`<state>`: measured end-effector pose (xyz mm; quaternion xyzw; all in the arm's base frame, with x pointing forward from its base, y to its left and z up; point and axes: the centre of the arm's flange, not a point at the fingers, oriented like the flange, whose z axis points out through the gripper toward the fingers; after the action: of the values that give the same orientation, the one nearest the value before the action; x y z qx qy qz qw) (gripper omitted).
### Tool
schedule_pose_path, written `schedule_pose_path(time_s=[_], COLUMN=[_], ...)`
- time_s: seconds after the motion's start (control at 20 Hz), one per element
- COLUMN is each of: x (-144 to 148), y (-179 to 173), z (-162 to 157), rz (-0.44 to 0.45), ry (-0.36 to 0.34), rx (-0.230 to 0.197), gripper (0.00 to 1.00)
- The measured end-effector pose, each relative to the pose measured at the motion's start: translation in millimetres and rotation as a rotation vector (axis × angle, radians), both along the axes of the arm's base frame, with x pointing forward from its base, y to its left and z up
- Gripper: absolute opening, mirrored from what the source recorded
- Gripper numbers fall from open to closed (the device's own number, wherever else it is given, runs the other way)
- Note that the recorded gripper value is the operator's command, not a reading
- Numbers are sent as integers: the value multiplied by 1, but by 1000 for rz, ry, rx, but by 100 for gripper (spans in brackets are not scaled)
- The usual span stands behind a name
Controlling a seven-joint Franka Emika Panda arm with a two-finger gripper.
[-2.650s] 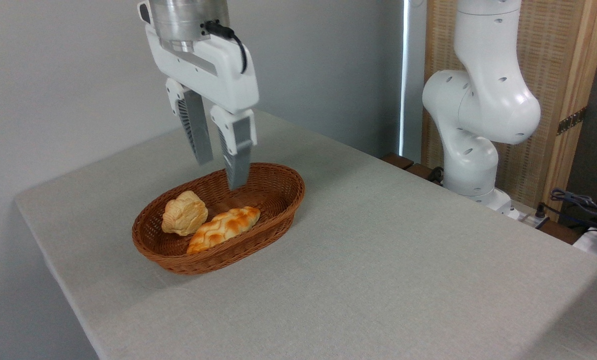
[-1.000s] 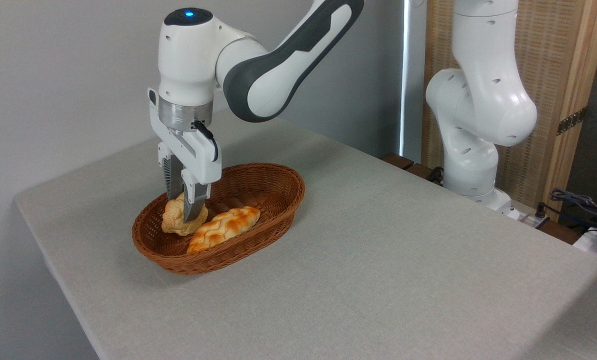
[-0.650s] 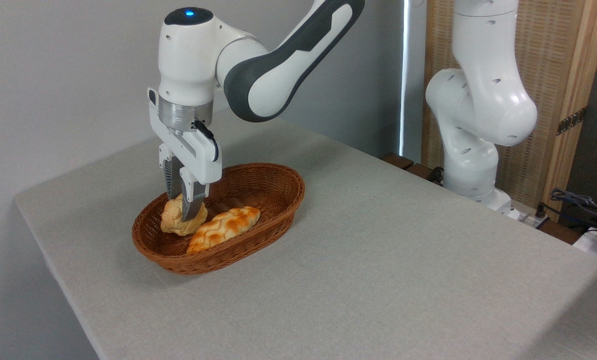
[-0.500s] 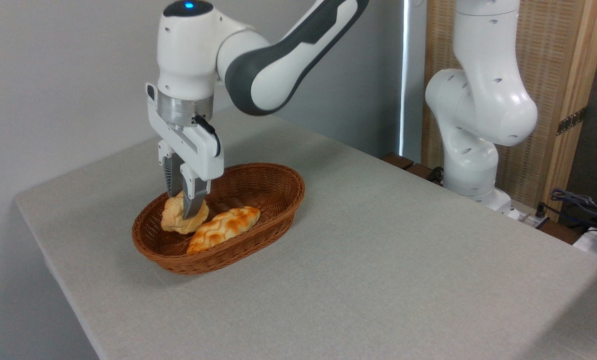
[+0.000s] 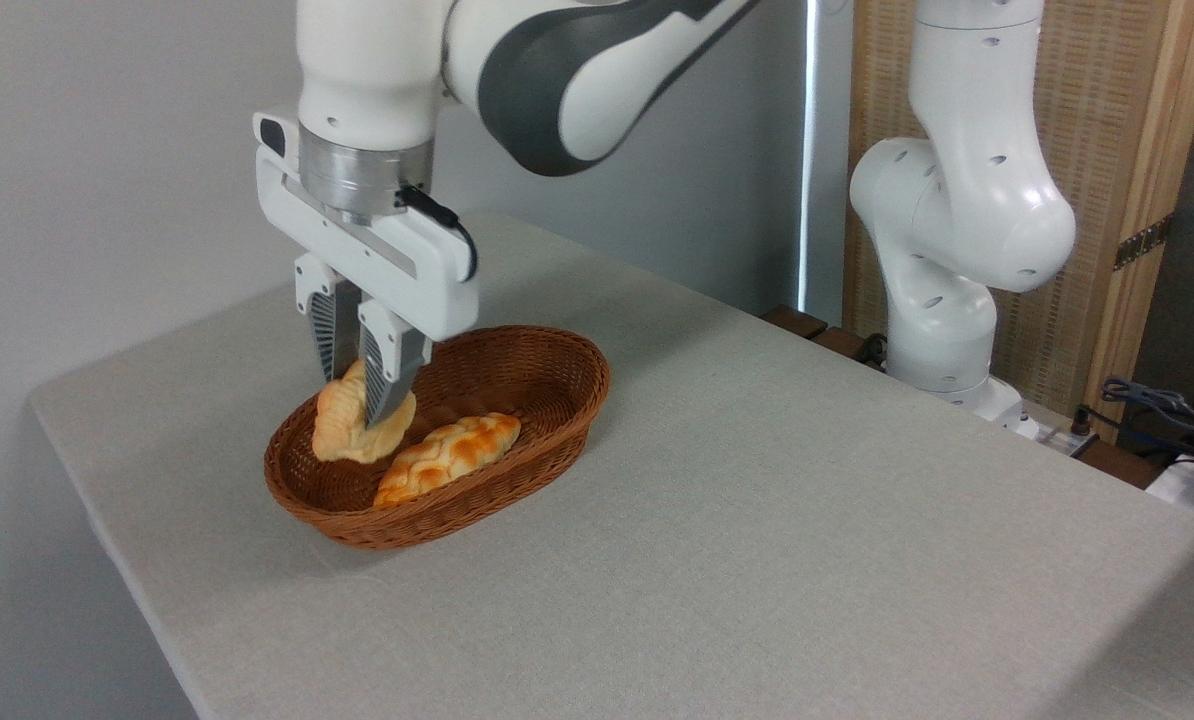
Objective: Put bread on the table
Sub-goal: 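Lift the held roll out of the basket and carry it beside the basket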
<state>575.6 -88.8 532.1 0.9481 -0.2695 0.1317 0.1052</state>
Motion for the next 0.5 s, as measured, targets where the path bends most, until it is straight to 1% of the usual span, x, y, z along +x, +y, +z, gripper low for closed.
schedule_pose_path(time_s=[0.1, 0.25, 0.35, 0.45, 0.5], x=[3, 10, 17, 25, 29], y=[22, 47, 55, 56, 56], z=[-1, -14, -26, -39, -46], rz=[25, 27, 40, 51, 55], ry=[-3, 6, 4, -5, -6], rx=[2, 14, 3, 3, 7], gripper=[43, 43, 43, 44, 47])
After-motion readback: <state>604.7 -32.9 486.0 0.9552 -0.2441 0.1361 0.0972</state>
